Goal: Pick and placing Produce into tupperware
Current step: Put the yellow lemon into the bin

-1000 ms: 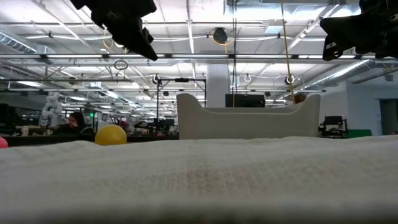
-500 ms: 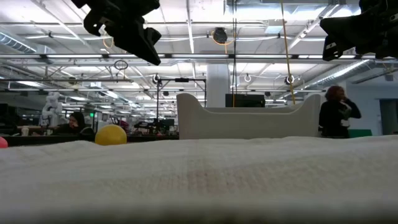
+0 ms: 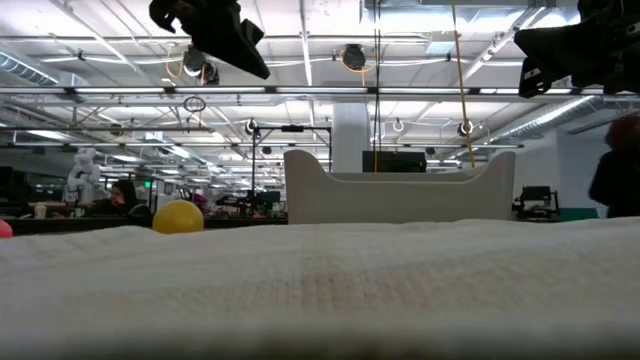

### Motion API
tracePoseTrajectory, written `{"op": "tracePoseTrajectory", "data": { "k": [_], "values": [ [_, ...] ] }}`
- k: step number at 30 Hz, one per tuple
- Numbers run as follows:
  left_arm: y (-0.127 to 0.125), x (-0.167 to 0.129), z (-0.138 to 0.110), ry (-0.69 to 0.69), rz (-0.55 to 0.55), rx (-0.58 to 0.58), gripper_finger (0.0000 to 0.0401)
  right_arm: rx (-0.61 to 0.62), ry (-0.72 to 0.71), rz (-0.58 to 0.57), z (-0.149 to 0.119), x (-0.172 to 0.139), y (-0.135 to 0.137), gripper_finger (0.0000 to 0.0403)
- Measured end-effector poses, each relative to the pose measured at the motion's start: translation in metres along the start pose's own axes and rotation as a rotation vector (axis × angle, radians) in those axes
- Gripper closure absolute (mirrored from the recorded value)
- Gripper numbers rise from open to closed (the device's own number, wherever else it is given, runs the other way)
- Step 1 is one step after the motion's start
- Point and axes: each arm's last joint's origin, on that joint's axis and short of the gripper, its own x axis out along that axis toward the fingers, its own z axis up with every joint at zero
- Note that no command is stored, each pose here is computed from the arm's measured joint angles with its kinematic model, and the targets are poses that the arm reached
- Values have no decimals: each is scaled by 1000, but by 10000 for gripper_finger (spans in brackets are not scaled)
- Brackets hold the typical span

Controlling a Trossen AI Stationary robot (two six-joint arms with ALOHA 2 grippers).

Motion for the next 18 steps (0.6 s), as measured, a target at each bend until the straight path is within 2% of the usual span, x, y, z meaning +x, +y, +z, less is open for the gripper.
{"op": "tracePoseTrajectory", "data": {
  "k": [6, 9, 14, 18],
  "values": [
    [-9, 2, -5, 62, -56, 172, 380, 6, 1, 0, 0, 0, 0, 403],
    [-15, 7, -6, 68, -126, 235, 380, 6, 3, 0, 0, 0, 0, 403],
    [-27, 11, -6, 64, -238, 288, 380, 7, 6, 1, -1, 0, 0, 403],
    [-32, 16, -6, 81, -256, 250, 380, 7, 9, 1, -1, 0, 0, 403]
  ]
}}
